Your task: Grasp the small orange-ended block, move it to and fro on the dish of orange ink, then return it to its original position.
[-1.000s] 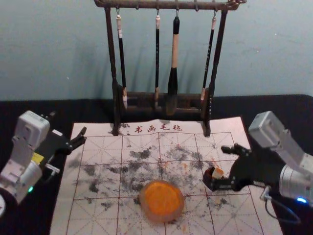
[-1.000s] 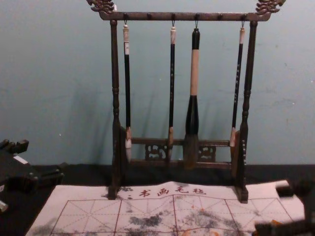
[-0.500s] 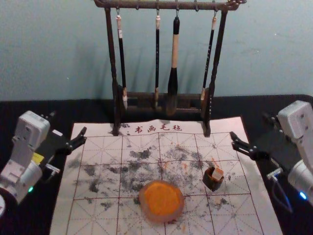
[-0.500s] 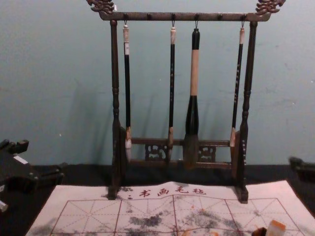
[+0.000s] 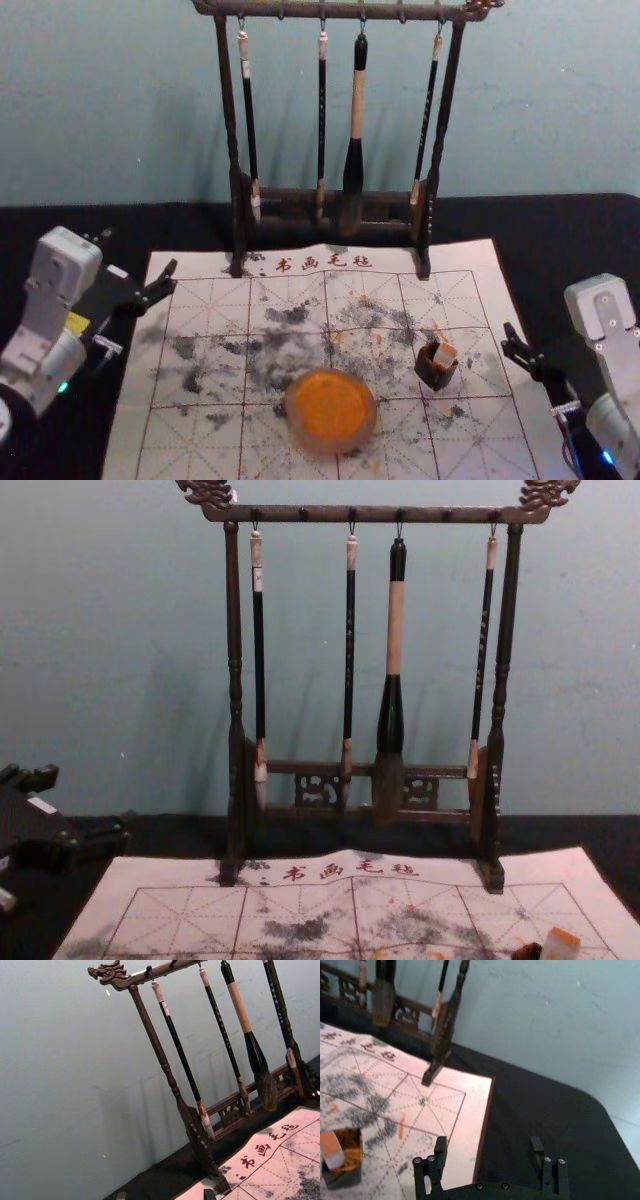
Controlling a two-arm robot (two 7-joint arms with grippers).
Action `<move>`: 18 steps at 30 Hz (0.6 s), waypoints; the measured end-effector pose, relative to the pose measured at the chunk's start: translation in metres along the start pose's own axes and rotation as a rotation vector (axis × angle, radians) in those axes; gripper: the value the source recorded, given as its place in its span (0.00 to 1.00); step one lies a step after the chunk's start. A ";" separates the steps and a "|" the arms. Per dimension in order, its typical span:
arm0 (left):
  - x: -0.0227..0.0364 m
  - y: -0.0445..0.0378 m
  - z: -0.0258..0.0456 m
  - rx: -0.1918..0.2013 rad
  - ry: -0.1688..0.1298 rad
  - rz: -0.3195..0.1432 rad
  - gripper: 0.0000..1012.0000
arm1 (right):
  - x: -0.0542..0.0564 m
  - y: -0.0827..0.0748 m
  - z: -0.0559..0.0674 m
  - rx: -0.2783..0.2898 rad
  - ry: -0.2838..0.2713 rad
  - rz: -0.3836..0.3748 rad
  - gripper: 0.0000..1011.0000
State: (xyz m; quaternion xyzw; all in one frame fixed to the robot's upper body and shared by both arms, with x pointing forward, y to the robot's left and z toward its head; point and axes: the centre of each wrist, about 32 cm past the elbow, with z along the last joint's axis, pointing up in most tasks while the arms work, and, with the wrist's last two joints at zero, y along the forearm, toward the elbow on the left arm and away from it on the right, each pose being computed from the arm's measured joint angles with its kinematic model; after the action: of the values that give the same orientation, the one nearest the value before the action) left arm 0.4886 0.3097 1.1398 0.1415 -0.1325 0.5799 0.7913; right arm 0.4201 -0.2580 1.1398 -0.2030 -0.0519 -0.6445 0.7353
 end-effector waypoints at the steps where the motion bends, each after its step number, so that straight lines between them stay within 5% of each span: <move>1: 0.0000 0.0000 0.0000 0.000 0.000 0.000 0.99 | 0.000 0.000 -0.001 -0.006 0.003 -0.002 0.99; 18: 0.0000 0.0000 0.0000 0.000 0.000 0.000 0.99 | 0.000 0.000 0.001 0.005 -0.003 0.002 0.99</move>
State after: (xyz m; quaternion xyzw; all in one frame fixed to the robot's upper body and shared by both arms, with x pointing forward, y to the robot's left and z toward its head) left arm 0.4886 0.3097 1.1398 0.1415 -0.1325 0.5799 0.7913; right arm 0.4204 -0.2580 1.1409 -0.2023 -0.0543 -0.6434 0.7363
